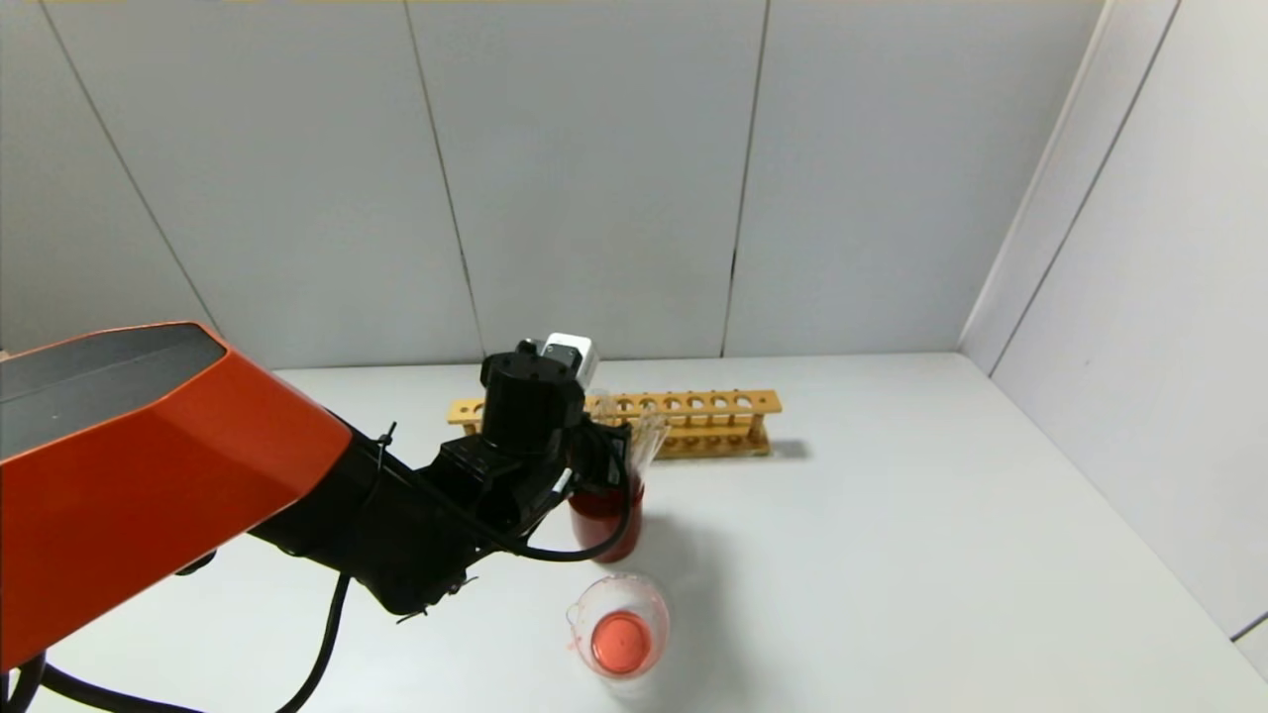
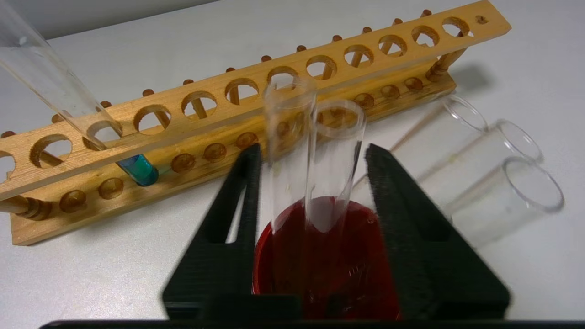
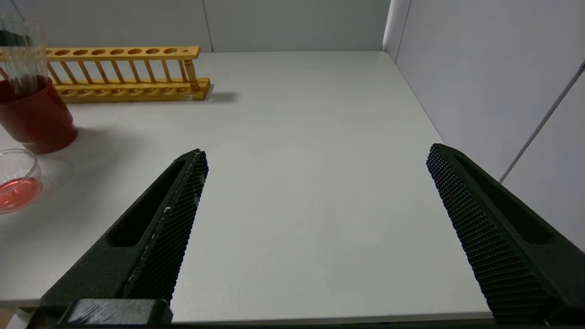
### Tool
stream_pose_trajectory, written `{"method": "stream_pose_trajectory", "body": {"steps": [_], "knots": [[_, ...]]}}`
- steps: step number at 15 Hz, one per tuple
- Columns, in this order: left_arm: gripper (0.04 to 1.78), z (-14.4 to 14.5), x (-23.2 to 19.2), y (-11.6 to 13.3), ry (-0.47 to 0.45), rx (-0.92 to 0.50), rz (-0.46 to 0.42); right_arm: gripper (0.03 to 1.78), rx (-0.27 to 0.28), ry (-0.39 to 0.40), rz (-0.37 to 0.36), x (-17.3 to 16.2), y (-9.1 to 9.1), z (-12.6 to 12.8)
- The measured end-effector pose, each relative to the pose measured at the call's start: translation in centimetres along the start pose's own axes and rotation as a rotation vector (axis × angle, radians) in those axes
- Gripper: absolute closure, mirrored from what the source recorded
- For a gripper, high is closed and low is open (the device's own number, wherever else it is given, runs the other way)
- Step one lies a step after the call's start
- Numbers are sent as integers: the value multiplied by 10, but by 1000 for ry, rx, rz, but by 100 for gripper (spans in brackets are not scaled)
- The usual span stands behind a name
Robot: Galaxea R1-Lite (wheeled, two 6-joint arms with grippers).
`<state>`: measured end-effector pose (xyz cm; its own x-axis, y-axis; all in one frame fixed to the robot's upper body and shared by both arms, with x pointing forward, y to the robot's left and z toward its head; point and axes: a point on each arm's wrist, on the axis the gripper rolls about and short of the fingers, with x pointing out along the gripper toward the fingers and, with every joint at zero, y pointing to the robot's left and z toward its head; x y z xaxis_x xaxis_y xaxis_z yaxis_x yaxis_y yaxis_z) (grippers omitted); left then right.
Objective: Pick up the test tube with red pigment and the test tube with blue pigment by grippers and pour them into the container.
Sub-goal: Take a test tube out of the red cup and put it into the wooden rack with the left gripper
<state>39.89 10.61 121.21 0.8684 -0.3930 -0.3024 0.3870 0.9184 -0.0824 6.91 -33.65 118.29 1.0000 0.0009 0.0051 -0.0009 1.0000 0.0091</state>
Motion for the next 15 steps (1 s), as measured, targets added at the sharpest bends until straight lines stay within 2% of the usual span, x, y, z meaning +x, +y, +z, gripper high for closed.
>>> {"method": "stream_pose_trajectory", "body": {"steps": [3, 6, 8, 12, 15], "knots": [[43, 3, -3, 0, -9, 0, 1, 6, 0, 0, 0, 0, 0, 0], [15, 13, -15, 0, -36, 10, -4, 6, -1, 0, 0, 0, 0, 0], [8, 23, -31, 1, -65, 38, 13, 6, 0, 0, 0, 0, 0, 0], [7, 37, -65, 10, -117, 77, 133, 6, 0, 0, 0, 0, 0, 0], [7, 41, -89, 12, -138, 85, 144, 6, -1, 0, 0, 0, 0, 0]]}}
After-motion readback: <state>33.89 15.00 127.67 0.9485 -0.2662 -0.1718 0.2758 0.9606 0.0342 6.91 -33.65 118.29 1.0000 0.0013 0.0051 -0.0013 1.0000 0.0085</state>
